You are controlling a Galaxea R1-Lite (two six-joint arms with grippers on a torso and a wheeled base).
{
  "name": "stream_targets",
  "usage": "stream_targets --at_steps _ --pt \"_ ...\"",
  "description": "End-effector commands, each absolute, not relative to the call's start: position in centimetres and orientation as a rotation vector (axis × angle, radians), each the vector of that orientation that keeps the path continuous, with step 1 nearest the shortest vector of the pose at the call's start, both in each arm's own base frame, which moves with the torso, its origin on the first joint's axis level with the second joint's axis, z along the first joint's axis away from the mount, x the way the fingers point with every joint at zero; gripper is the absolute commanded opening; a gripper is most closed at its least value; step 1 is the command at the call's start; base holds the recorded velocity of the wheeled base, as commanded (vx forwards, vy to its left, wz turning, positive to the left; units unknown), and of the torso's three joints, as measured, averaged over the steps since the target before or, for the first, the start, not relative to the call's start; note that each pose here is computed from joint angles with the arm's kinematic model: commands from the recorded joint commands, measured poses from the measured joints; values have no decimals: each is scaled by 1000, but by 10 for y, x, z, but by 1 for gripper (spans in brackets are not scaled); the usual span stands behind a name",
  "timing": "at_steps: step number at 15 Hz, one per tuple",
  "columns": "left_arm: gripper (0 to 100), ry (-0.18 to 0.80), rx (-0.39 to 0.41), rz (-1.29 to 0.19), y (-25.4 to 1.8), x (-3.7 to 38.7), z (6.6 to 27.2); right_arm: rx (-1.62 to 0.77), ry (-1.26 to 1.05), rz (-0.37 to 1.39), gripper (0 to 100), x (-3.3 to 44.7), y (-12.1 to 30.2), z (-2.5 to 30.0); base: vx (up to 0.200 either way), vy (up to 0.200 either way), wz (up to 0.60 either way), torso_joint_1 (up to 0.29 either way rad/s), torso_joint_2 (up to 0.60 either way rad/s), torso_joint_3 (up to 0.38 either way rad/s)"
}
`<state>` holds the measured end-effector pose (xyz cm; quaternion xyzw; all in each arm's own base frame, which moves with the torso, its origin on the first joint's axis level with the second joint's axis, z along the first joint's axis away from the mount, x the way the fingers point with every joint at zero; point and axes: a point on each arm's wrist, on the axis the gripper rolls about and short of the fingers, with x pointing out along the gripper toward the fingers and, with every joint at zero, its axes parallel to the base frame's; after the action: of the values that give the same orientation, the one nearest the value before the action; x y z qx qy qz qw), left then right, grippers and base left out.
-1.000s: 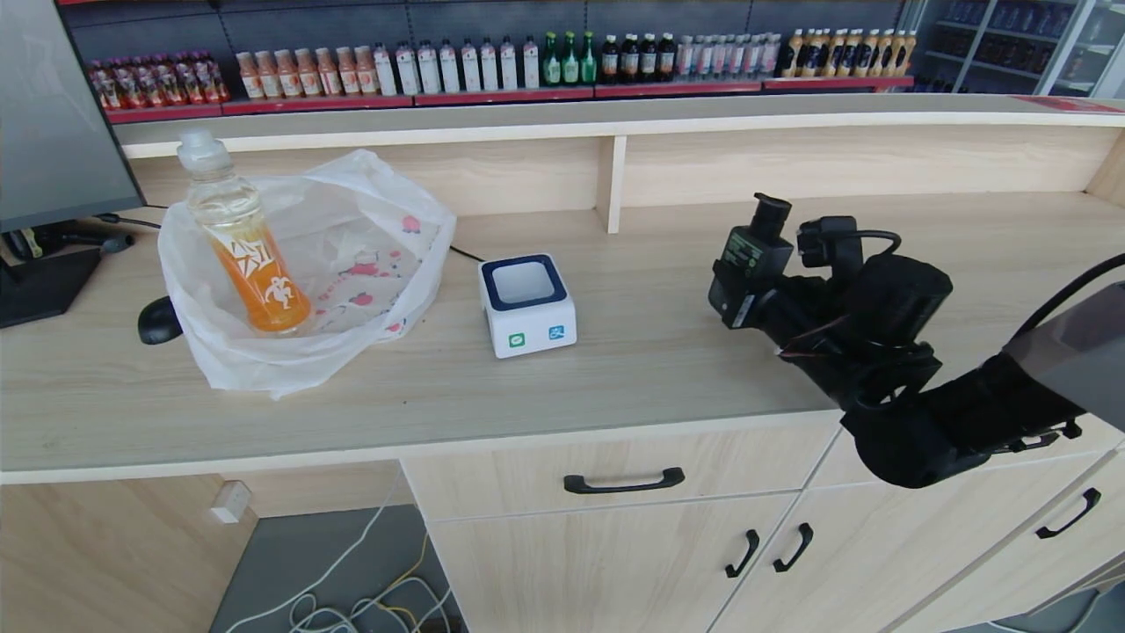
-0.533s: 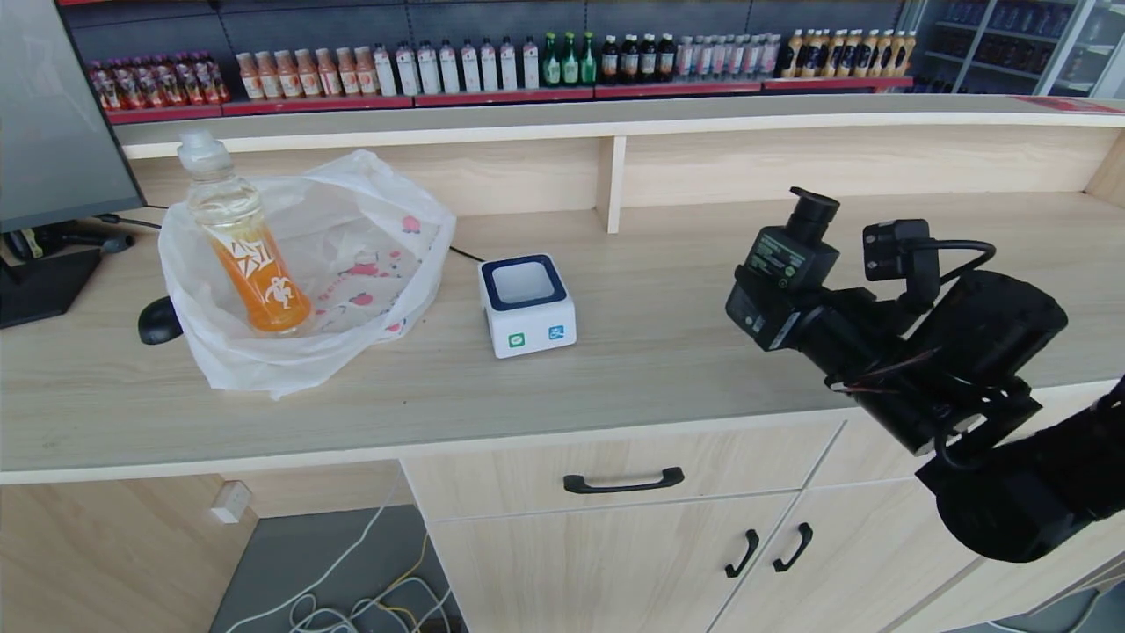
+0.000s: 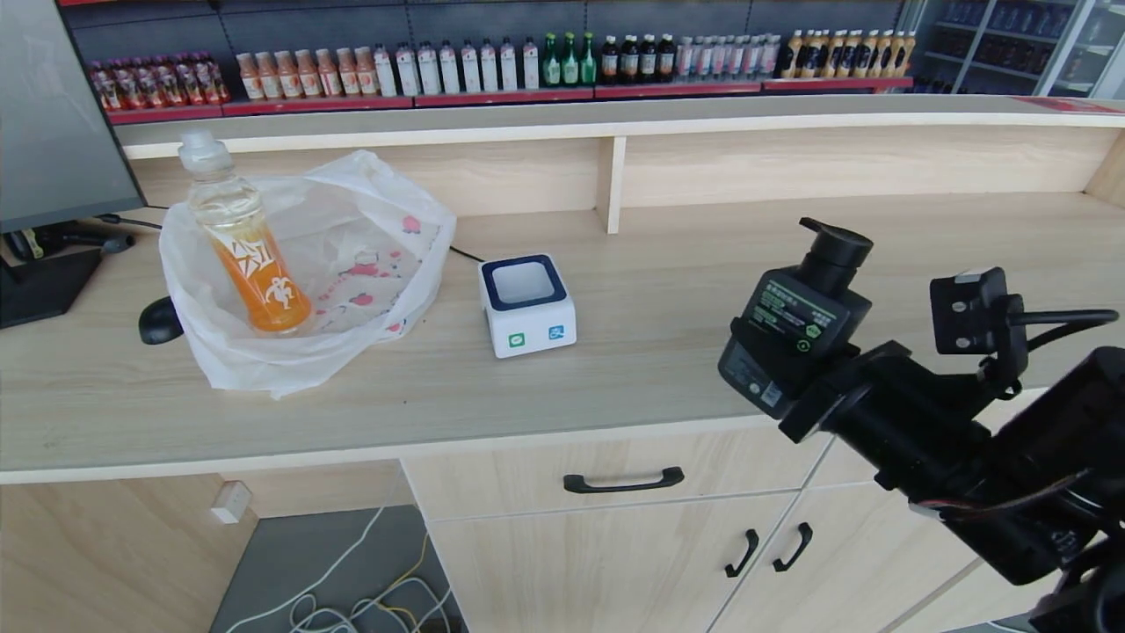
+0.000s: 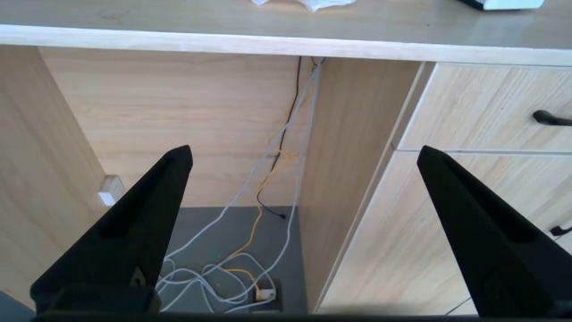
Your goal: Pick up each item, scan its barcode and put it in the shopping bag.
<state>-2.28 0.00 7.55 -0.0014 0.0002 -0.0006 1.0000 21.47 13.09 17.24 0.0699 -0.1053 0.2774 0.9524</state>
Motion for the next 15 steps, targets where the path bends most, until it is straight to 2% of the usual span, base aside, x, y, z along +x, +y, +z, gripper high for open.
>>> stream_targets --at_steps 1,4,10,15 --pt "100 -2 -3 -2 0 -23 76 145 -176 579 0 201 126 164 0 0 0 0 0 0" --pt "100 0 -3 0 0 -23 75 203 -156 626 0 193 132 165 0 0 0 0 0 0" --pt "100 0 -3 0 0 -23 75 442 -172 802 0 195 160 189 0 0 0 0 0 0" --pt "100 0 -3 0 0 -23 75 677 -41 968 0 173 182 192 0 0 0 0 0 0"
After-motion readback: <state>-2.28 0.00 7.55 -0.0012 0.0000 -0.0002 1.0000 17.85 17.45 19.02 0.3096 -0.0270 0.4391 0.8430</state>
